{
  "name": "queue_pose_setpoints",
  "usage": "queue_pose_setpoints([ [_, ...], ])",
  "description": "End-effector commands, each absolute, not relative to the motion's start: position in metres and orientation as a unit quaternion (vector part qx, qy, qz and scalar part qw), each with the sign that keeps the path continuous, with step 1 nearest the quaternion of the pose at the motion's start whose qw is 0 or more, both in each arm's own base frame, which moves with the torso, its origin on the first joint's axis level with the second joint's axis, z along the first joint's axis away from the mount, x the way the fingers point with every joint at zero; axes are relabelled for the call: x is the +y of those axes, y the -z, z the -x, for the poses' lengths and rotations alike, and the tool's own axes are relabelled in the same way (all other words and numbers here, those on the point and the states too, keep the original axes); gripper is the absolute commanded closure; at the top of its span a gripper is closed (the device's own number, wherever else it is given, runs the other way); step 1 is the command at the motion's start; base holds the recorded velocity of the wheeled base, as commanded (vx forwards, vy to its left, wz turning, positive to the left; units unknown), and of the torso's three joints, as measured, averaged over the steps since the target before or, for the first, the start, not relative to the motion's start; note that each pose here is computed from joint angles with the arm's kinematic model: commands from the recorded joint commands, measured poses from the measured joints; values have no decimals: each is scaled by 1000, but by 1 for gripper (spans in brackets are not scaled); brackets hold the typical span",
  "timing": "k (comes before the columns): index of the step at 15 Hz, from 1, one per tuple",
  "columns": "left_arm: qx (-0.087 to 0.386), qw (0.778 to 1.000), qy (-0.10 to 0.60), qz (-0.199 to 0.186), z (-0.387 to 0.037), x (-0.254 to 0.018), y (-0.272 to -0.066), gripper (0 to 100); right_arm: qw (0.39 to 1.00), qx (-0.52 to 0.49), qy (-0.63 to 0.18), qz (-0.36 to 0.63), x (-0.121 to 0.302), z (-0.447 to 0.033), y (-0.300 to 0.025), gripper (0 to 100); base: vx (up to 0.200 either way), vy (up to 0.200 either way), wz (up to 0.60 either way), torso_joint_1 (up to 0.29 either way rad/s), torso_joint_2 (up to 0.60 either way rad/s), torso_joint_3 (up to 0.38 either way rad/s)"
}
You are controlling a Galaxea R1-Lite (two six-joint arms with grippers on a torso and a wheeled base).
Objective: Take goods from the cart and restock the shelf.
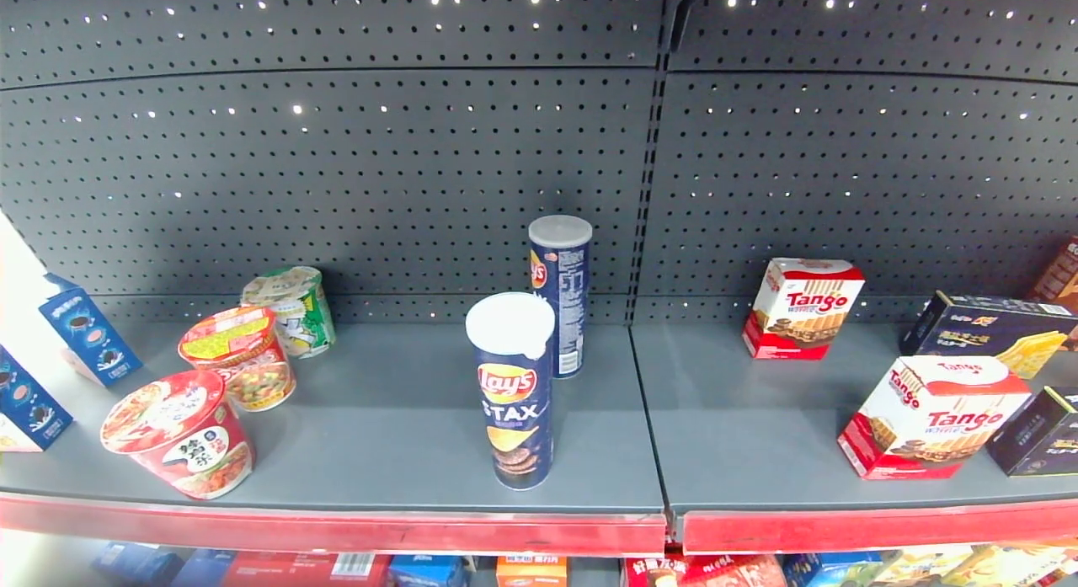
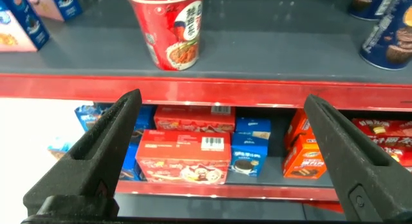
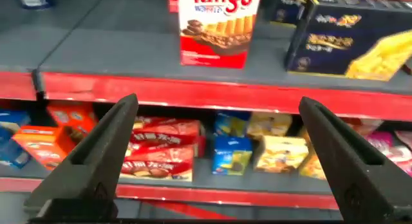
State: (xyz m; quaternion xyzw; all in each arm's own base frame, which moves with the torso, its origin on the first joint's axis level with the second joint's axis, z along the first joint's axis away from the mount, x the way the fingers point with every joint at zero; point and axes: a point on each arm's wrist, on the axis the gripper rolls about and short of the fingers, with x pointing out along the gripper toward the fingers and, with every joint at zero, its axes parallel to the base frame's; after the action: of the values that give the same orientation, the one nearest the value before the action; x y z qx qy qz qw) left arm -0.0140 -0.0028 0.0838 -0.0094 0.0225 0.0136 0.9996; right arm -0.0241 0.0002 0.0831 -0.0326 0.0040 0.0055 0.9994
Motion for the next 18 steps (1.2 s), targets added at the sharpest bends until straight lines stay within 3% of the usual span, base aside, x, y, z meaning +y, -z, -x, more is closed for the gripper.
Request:
queue_pose_setpoints([
  [1,22,1000,-13,6,14,-3,-84,0,999,-6,11,34,0,25,-83,0,0,0,0,0,0,0],
  [3,19,999,-9,-28,14,-3,-86,0,999,-5,24,39,-1,25,-82,0,0,0,0,0,0,0],
  [4,-11,998,7,-59,17,-4,-109,0,999,-5,25,38,-1,25,-82,0,0,0,0,0,0,0],
  [6,23,997,45,-51,-1,-4,-159,0,999,-6,25,39,-1,25,-82,0,0,0,0,0,0,0],
  [9,102,990,52,-79,-52,0,-193,0,999,-5,24,40,-1,25,-82,0,0,0,0,0,0,0],
  [12,154,976,125,-88,-93,-13,-189,0,999,-5,30,36,-1,25,-82,0,0,0,0,0,0,0],
  [14,185,969,155,-58,-115,-39,-182,0,999,-6,27,32,-1,25,-82,0,0,0,0,0,0,0],
  [15,175,972,153,-34,-121,-49,-184,0,999,-6,26,29,-1,25,-82,0,0,0,0,0,0,0],
  [18,201,968,145,-46,-149,-67,-170,0,1000,-7,27,5,-1,25,-82,0,0,0,0,0,0,0],
])
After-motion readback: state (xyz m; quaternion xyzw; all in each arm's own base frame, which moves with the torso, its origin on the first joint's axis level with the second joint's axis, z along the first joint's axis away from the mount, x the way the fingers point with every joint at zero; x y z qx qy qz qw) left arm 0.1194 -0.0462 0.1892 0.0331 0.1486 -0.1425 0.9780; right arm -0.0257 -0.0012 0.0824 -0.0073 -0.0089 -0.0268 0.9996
